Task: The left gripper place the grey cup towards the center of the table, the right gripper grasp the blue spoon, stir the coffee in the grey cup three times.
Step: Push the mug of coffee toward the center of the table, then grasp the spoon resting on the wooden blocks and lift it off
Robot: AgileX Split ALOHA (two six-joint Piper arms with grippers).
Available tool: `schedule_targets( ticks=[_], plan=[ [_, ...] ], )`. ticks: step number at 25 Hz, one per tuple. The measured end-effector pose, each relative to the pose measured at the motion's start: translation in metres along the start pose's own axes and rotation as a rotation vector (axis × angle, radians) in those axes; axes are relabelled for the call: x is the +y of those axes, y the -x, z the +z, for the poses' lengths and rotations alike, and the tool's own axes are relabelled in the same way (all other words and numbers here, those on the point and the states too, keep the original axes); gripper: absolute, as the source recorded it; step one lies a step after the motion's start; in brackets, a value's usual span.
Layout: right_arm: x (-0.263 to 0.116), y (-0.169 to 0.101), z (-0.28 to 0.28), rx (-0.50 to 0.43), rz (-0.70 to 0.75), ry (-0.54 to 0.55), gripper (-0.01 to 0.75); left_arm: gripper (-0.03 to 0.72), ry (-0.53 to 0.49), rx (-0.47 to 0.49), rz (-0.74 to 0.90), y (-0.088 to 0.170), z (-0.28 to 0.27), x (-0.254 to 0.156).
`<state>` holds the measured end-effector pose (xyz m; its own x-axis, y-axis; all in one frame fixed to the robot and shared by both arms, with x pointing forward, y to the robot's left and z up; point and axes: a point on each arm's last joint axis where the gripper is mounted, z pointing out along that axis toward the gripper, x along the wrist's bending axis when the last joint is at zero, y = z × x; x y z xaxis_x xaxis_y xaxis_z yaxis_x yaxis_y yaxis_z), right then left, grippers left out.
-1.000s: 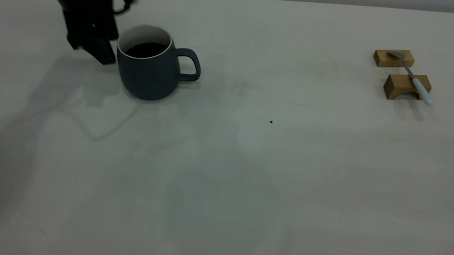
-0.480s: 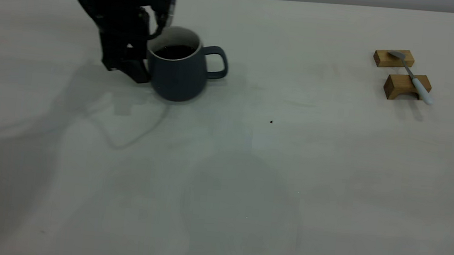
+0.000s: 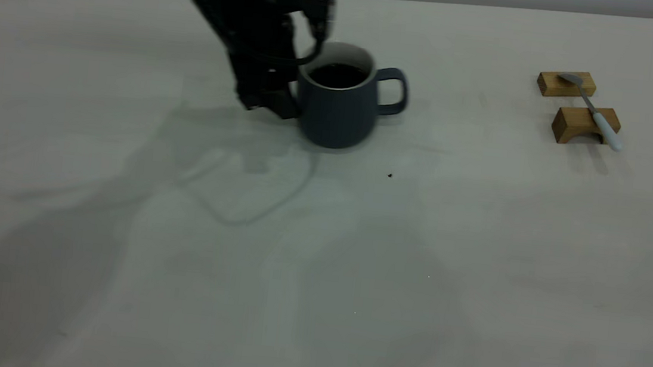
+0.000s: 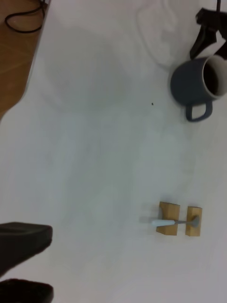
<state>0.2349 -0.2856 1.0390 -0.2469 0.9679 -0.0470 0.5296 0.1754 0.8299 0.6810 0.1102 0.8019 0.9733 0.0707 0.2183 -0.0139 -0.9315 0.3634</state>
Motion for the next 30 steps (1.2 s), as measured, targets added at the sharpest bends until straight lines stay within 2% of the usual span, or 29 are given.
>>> schedule_targets(
  ticks=[8, 13, 16, 20, 24, 30],
  plan=[
    [0.000, 0.000, 0.000, 0.000, 0.000, 0.000, 0.241, 0.585, 0.070, 0.019, 0.027, 0.006, 0.015, 0.043],
    [0.000, 0.000, 0.000, 0.000, 0.000, 0.000, 0.241, 0.585, 0.083, 0.015, 0.023, 0.009, 0.018, 0.049],
    [0.000, 0.000, 0.000, 0.000, 0.000, 0.000, 0.241, 0.585, 0.079, -0.009, -0.040, 0.004, 0.007, 0.046],
    [0.000, 0.000, 0.000, 0.000, 0.000, 0.000, 0.241, 0.585, 0.021, -0.055, -0.135, -0.010, -0.044, 0.042],
    [0.000, 0.000, 0.000, 0.000, 0.000, 0.000, 0.241, 0.585, -0.081, -0.060, -0.332, -0.018, -0.118, 0.045],
    [0.000, 0.000, 0.000, 0.000, 0.000, 0.000, 0.241, 0.585, -0.286, 0.040, -0.702, -0.006, -0.231, 0.051]
  ],
)
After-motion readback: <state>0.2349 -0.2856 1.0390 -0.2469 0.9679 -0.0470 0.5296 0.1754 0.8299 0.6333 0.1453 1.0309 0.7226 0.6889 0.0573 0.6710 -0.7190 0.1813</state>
